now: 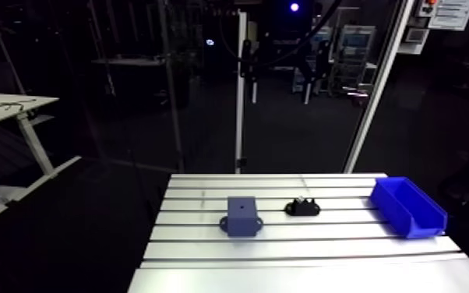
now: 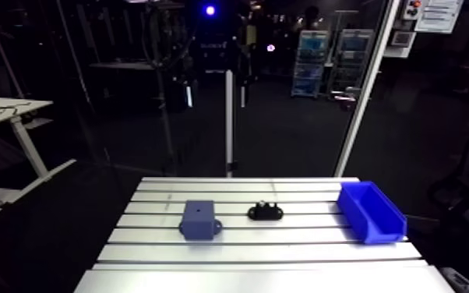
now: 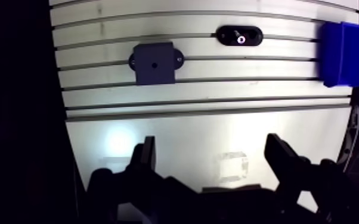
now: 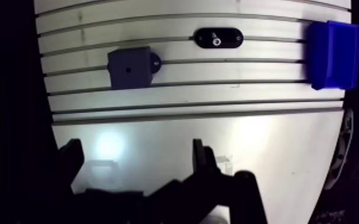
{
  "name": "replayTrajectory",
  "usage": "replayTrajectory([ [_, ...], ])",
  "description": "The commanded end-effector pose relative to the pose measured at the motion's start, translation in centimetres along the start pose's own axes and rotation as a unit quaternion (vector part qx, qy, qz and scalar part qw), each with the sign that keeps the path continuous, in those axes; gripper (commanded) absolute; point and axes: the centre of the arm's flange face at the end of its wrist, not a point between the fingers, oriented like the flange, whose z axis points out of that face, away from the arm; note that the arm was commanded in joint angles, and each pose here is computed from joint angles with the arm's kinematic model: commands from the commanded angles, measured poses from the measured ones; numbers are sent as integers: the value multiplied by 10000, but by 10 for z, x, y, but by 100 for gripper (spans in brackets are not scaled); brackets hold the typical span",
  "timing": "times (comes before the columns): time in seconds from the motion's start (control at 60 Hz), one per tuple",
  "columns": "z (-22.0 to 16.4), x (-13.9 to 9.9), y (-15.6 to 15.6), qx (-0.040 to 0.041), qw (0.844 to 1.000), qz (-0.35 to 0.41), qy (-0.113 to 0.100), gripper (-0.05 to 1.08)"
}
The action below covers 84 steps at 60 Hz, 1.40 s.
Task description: Pick up the M10 bolt and insert it into the hole until fully seated.
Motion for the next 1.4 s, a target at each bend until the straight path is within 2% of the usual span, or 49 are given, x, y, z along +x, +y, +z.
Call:
replayTrajectory([
  [0.017,-1,1,0,-1,10000,0,10,1],
  [1.4,2,-1,0,23,10000,-8,-14,1],
])
